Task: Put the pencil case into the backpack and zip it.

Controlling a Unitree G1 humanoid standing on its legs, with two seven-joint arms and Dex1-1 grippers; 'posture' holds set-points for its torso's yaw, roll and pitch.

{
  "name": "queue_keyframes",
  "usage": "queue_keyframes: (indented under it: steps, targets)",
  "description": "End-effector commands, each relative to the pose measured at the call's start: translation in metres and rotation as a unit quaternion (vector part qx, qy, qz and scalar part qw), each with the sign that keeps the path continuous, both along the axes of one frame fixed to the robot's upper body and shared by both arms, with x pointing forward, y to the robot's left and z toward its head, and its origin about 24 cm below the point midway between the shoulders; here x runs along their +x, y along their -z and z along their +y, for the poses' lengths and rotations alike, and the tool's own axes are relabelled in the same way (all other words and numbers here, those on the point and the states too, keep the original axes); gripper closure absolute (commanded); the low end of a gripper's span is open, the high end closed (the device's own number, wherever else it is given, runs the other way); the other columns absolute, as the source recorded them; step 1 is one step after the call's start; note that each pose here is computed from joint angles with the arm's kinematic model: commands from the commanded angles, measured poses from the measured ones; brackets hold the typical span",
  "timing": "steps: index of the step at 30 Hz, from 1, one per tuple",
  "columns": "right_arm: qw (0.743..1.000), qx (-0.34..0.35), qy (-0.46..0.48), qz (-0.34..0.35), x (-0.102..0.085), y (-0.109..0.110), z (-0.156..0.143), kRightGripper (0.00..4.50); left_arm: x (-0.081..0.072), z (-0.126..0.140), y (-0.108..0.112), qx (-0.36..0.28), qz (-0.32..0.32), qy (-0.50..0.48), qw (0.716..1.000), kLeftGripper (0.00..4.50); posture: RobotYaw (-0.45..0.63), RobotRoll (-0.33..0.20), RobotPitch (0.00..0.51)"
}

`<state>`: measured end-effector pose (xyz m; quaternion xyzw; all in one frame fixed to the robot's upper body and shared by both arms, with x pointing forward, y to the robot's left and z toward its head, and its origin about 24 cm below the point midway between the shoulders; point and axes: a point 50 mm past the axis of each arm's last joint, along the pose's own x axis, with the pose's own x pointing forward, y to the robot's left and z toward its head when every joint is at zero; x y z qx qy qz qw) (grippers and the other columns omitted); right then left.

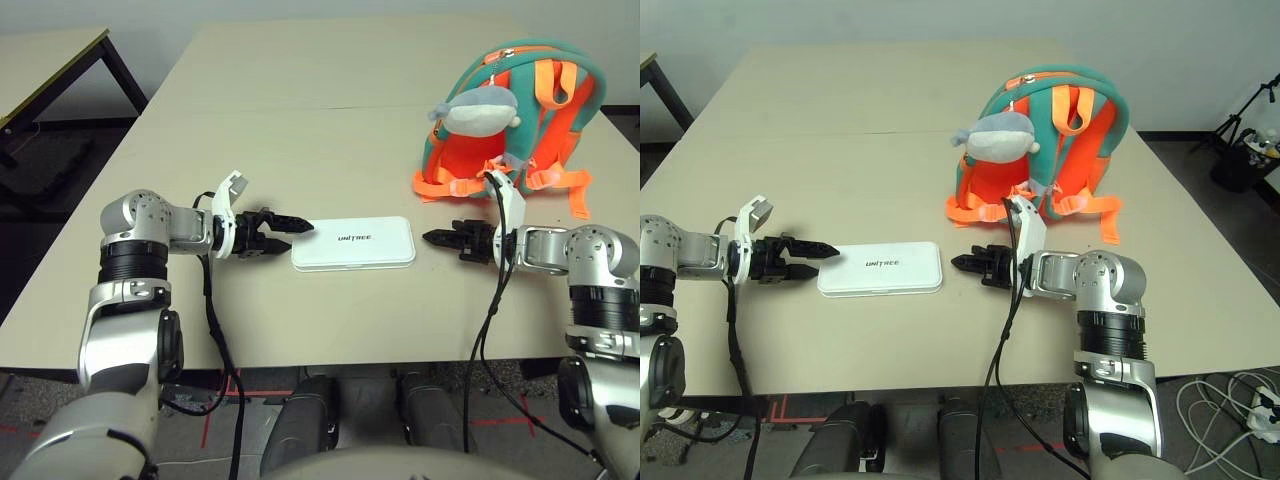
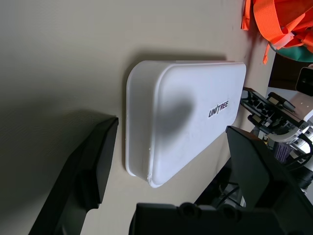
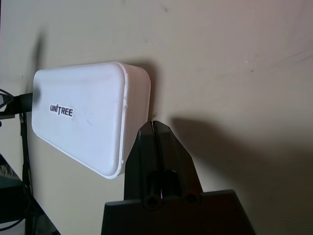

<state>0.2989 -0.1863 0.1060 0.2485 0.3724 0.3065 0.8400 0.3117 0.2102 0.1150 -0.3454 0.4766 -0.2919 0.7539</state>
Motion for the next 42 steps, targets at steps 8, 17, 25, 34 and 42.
queue_keyframes:
  steps: [8, 17, 25, 34, 42]
  targets:
    - [1.000, -0.001, -0.027, 0.010, -0.007, 0.006, 0.020, 4.46, -0.002, -0.021, 0.022, -0.003, 0.045, 0.025, 0.999, 0.00, -0.10, 0.000, 0.116]
    - [0.999, 0.008, -0.048, 0.010, -0.008, 0.007, 0.039, 4.46, -0.003, -0.024, 0.024, -0.003, 0.051, 0.032, 0.998, 0.00, -0.10, 0.000, 0.116]
    - [0.999, 0.008, -0.052, 0.006, -0.006, 0.007, 0.042, 4.46, -0.005, -0.024, 0.027, -0.004, 0.054, 0.035, 0.998, 0.00, -0.10, 0.000, 0.115]
    - [0.999, 0.009, -0.048, -0.002, -0.003, 0.005, 0.042, 4.50, -0.013, -0.023, 0.027, -0.010, 0.059, 0.066, 0.996, 1.82, -0.10, 0.000, 0.116]
    - [0.999, 0.005, -0.041, -0.031, 0.000, -0.001, 0.035, 4.50, -0.014, -0.021, 0.014, -0.020, 0.018, 0.085, 0.996, 2.67, -0.09, 0.000, 0.116]
